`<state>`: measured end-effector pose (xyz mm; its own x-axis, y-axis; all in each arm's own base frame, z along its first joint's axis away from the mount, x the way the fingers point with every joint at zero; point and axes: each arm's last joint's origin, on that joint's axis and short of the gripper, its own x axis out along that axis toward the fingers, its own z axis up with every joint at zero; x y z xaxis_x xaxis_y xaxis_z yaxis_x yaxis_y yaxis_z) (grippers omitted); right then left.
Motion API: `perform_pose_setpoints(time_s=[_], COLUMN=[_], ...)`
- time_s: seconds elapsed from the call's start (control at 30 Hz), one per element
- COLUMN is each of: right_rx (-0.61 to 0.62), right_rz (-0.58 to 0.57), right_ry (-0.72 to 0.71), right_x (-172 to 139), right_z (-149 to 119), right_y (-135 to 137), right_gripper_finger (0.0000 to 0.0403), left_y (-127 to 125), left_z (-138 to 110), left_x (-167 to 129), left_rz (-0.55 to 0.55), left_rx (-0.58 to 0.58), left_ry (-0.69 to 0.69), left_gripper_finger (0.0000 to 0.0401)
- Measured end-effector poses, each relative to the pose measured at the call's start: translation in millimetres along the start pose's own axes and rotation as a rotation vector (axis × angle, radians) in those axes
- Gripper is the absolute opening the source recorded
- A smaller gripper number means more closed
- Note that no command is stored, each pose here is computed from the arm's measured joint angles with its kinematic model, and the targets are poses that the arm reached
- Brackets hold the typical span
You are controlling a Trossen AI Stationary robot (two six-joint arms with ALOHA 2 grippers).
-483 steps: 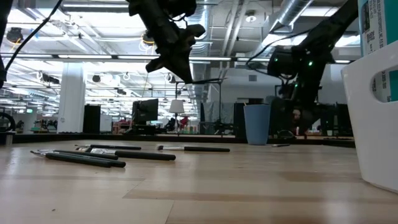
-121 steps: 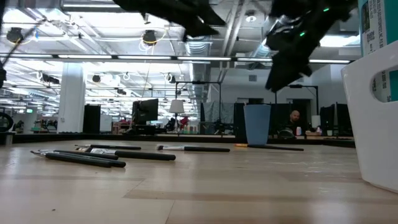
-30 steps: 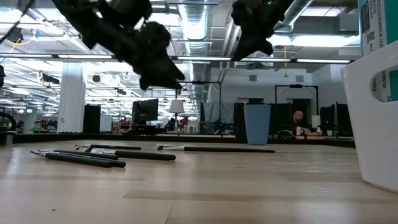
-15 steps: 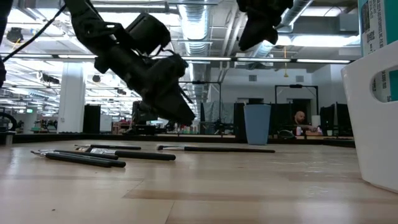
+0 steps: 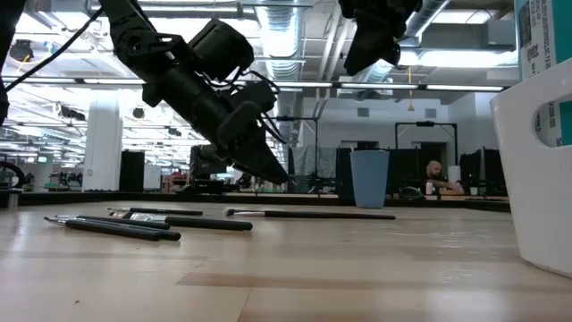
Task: Pick & Place Paint Supplies
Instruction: Put the orange paintbrush into the blue cup
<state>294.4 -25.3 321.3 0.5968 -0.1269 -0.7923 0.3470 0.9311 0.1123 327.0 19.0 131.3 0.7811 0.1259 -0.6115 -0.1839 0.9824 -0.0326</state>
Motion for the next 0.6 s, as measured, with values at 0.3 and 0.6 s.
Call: perform_pose_setpoints(time_s=[0.3, 0.6], right_rx=[-0.039, -0.165], right_rz=[0.134, 0.459], right_ry=[-0.287, -0.585], right_x=[-41.2, -131.3], right_z=[12.3, 4.5], right_y=[18.4, 13.3], right_gripper_finger=[0.0067, 0.0067], left_y=[-6.6, -5.6], left_z=[-8.2, -6.0], left_x=[7.8, 8.5], left_rz=[-0.034, -0.017], left_rx=[0.008, 0.0], left_ry=[0.024, -0.002], left_gripper_finger=[0.0177, 0.0177])
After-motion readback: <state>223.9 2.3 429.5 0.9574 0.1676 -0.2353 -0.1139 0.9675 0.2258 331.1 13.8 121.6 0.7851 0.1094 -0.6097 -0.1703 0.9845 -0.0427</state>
